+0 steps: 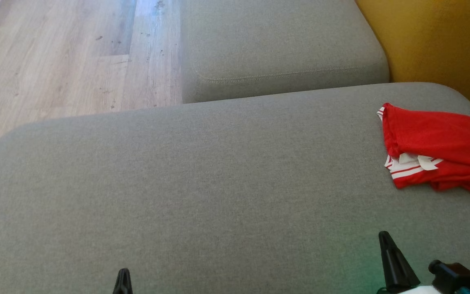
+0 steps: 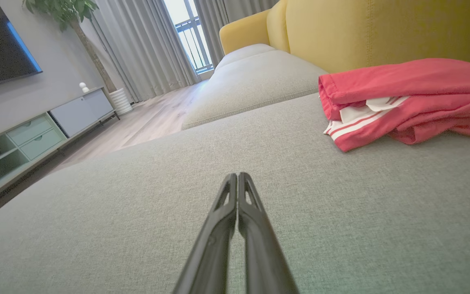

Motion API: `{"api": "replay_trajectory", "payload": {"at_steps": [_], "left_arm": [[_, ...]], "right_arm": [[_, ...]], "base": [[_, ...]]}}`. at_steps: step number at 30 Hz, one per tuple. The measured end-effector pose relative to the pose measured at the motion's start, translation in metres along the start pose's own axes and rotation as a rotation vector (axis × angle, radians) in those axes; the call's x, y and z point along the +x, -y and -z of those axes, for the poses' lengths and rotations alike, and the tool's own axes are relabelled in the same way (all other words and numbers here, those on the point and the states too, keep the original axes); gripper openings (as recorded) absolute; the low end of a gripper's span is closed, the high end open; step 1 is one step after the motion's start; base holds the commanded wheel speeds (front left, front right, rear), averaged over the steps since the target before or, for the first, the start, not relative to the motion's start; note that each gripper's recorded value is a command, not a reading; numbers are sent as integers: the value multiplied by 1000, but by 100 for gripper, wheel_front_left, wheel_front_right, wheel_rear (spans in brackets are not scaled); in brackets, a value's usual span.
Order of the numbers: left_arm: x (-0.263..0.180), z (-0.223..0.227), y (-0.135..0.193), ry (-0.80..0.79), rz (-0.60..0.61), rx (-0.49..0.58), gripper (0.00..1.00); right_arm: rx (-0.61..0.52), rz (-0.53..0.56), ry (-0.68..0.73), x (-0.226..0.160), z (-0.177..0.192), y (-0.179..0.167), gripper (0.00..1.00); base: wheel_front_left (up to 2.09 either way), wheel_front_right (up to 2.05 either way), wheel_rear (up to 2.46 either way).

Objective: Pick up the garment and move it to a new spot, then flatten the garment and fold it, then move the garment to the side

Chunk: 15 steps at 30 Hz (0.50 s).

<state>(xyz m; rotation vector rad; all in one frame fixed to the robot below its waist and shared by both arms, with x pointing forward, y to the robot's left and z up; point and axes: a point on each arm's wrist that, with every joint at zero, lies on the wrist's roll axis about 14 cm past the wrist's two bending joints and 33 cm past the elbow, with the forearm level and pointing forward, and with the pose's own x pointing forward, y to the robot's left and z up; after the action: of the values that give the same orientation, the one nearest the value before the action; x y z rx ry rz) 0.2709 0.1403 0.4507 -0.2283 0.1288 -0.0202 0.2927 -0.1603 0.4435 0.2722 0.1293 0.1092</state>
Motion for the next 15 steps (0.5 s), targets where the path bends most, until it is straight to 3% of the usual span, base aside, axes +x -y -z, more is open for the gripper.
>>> {"api": "replay_trajectory", "payload": {"at_steps": [15], "left_arm": [[10, 3, -8, -35, -30, -172, 0]], "right_arm": [[159, 48, 2, 8, -5, 10, 0]], "base": [[0, 0, 0]]}}
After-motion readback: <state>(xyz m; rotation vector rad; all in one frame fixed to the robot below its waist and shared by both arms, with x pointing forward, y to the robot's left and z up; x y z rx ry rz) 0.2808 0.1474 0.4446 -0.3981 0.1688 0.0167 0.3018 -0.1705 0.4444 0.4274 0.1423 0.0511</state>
